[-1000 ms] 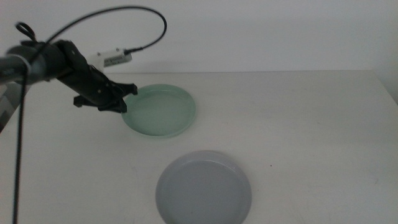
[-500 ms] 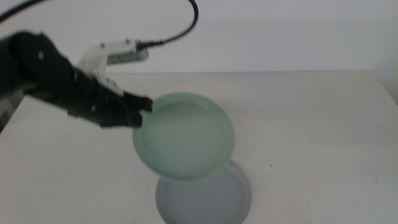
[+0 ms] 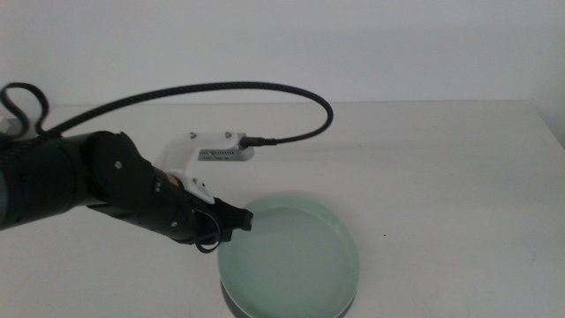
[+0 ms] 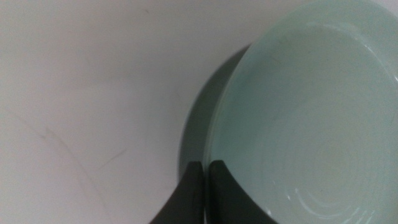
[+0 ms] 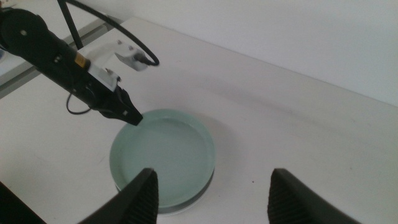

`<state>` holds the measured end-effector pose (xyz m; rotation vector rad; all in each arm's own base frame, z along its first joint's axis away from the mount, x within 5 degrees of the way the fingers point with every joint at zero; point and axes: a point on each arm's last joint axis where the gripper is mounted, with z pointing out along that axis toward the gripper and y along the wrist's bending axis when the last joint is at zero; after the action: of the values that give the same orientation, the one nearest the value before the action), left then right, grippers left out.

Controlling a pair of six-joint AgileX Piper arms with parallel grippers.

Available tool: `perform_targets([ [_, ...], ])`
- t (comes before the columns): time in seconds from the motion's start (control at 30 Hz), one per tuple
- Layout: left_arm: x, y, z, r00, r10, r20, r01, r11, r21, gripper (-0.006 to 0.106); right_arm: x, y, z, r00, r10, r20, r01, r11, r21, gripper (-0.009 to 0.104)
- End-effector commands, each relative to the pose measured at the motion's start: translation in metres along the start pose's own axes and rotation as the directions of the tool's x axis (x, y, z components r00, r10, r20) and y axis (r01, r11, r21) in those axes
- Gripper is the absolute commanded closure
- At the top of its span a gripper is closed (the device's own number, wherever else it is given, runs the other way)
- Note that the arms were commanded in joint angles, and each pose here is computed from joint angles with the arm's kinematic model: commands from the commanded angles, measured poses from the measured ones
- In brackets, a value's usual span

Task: Stack the three bowls on top of each other.

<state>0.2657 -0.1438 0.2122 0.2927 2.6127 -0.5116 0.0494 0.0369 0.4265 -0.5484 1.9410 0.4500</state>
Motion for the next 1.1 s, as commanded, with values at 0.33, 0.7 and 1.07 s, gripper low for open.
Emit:
perform_targets([
  [0.33, -0.013, -0.011, -0.028, 0.992, 0.036, 0.120, -0.039, 0.999, 0.020, 0.018, -0.010, 0.000, -0.002, 0.997, -0.014, 0.073, 0.014, 1.000, 0.004, 0.049],
  [0.7, -0.023, -0.005, -0.153, 0.852, 0.141, 0.504, -0.130, 0.990, -0.058, 0.012, -0.010, 0.000, -0.002, 0.997, -0.014, 0.073, 0.013, 1.000, 0.004, 0.049],
  [1.07, -0.052, 0.014, -0.233, 0.761, 0.191, 0.620, -0.063, 0.973, -0.222, 0.012, -0.010, 0.000, -0.002, 0.997, -0.014, 0.073, 0.014, 1.000, 0.005, 0.049],
])
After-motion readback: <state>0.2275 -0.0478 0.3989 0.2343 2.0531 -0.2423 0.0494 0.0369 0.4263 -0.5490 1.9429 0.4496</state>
